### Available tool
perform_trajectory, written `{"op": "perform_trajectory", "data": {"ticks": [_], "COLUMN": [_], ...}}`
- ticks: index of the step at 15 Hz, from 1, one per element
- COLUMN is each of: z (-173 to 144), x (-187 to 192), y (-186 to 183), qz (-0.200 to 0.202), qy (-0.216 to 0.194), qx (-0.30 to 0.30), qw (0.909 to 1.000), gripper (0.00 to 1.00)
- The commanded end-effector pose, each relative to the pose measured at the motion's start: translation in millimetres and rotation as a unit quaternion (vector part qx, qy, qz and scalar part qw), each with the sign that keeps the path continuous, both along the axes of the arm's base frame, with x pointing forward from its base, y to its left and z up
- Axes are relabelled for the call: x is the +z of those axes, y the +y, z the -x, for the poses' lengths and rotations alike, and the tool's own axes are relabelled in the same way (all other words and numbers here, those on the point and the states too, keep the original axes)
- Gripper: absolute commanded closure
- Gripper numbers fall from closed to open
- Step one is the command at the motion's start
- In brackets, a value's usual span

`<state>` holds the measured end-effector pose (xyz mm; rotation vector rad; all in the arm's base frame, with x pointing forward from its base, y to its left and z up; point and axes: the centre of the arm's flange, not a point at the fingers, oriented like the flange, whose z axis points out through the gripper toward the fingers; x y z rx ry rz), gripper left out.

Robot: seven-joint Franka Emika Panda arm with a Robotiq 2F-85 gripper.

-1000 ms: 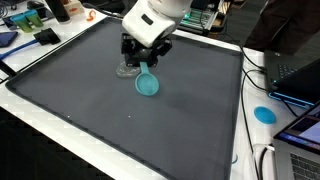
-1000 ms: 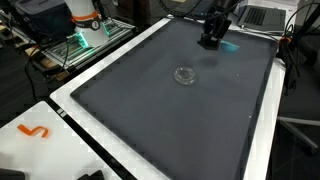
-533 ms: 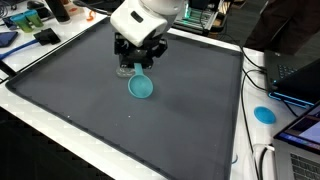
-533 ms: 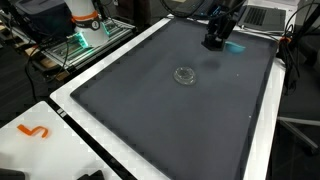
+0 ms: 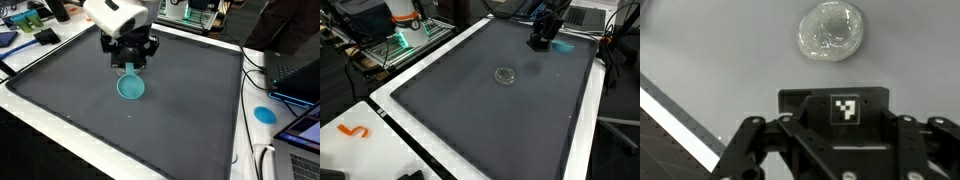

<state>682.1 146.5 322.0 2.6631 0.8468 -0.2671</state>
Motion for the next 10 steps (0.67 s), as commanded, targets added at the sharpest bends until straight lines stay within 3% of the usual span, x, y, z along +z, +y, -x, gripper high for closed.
{"op": "perform_trajectory", "data": {"ticks": [1, 10], "z": [-15, -26], "x": [6, 26], "y": [-13, -67], "qz": [-0.031, -0.116], "qy": [0.009, 0.016], "qx": [-0.008, -0.023], "qw": [0.9995, 0.9929], "gripper": [0.69, 0.69]}}
